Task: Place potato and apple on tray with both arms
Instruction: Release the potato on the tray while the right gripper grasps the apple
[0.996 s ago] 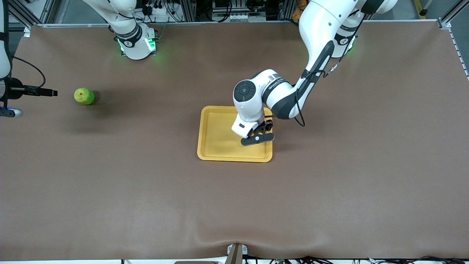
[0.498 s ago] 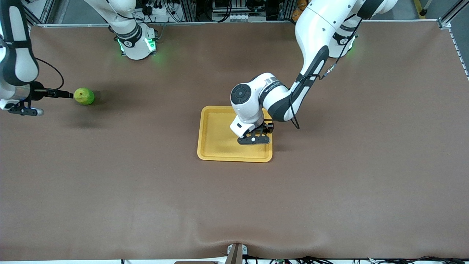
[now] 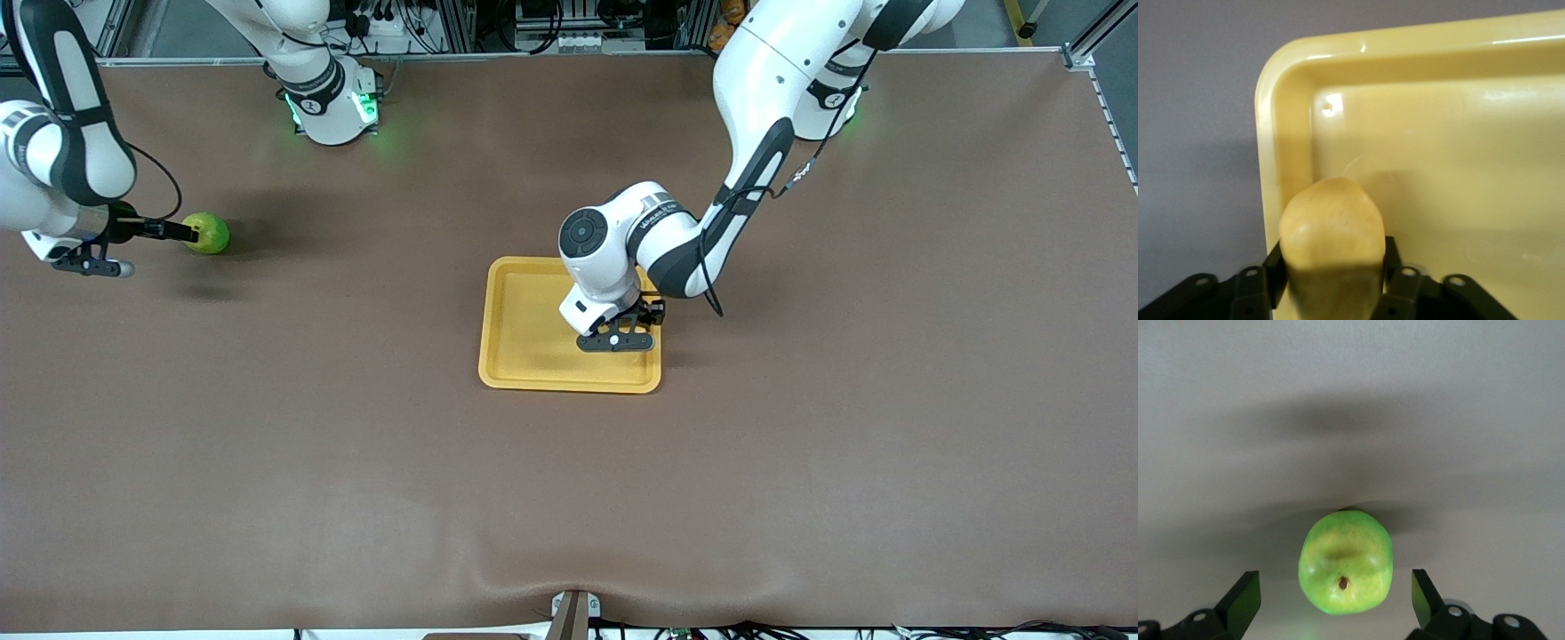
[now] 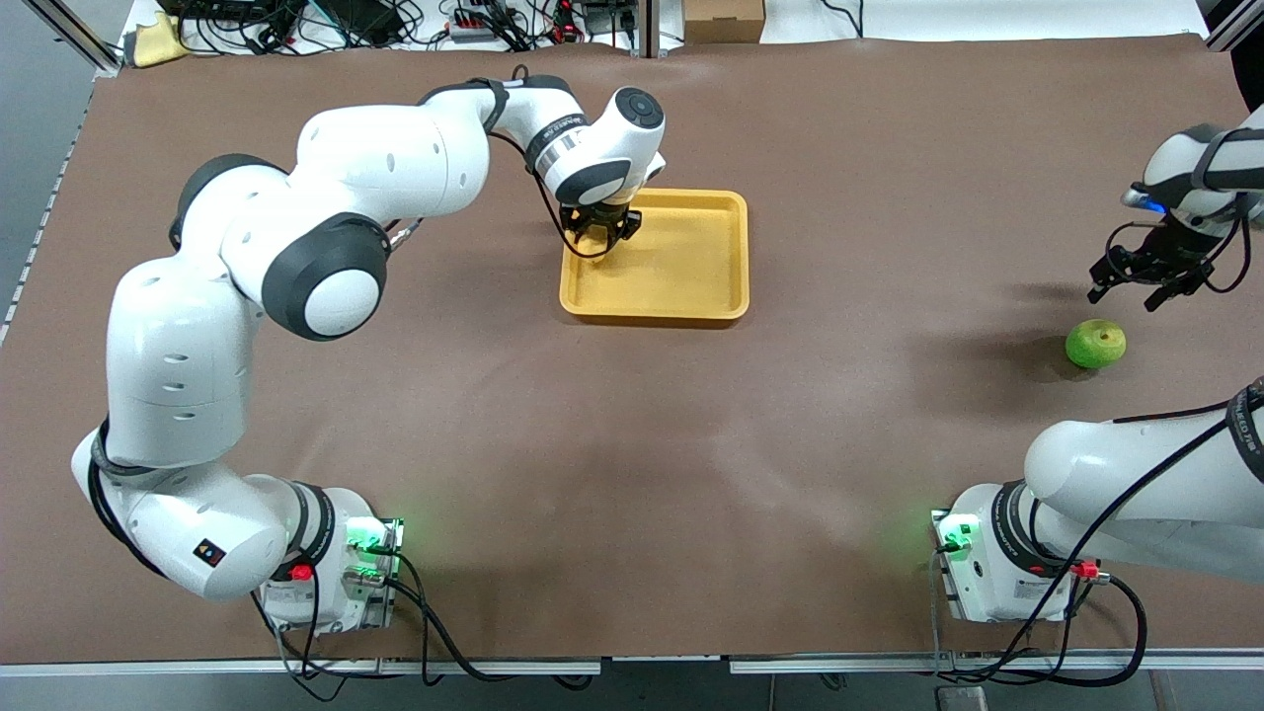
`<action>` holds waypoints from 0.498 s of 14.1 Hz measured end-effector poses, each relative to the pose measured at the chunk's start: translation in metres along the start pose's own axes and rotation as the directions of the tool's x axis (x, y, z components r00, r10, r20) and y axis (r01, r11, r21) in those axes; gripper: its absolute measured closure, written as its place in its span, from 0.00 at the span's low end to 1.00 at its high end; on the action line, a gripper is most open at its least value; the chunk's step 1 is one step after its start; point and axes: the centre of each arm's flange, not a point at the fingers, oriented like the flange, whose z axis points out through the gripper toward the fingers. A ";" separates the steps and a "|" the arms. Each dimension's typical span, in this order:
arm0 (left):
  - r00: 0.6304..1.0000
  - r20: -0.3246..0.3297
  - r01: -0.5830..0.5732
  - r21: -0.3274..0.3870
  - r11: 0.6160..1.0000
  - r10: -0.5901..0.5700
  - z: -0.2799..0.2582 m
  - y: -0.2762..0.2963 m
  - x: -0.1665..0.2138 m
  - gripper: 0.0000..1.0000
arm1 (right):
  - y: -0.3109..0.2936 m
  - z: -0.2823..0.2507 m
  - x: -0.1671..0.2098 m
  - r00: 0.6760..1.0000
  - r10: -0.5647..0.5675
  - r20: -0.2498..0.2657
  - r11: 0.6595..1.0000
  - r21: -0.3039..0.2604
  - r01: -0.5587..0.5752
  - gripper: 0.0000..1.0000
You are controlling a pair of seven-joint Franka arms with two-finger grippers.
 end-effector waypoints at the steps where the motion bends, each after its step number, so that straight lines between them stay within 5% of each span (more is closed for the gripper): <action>1: 1.000 -0.001 -0.001 -0.001 1.000 0.001 -0.001 0.001 0.000 0.22 | 0.001 0.009 -0.001 1.000 0.004 -0.003 1.000 0.001 -0.004 0.00; 4: 1.000 -0.014 0.006 -0.010 1.000 -0.006 -0.008 0.000 0.005 0.00 | 0.002 0.040 -0.006 1.000 0.009 -0.021 1.000 -0.001 -0.009 0.00; 7: 0.997 -0.055 0.061 -0.031 0.998 -0.062 -0.047 -0.025 0.030 0.00 | -0.004 0.071 -0.013 0.999 0.000 -0.032 1.000 -0.002 0.000 0.00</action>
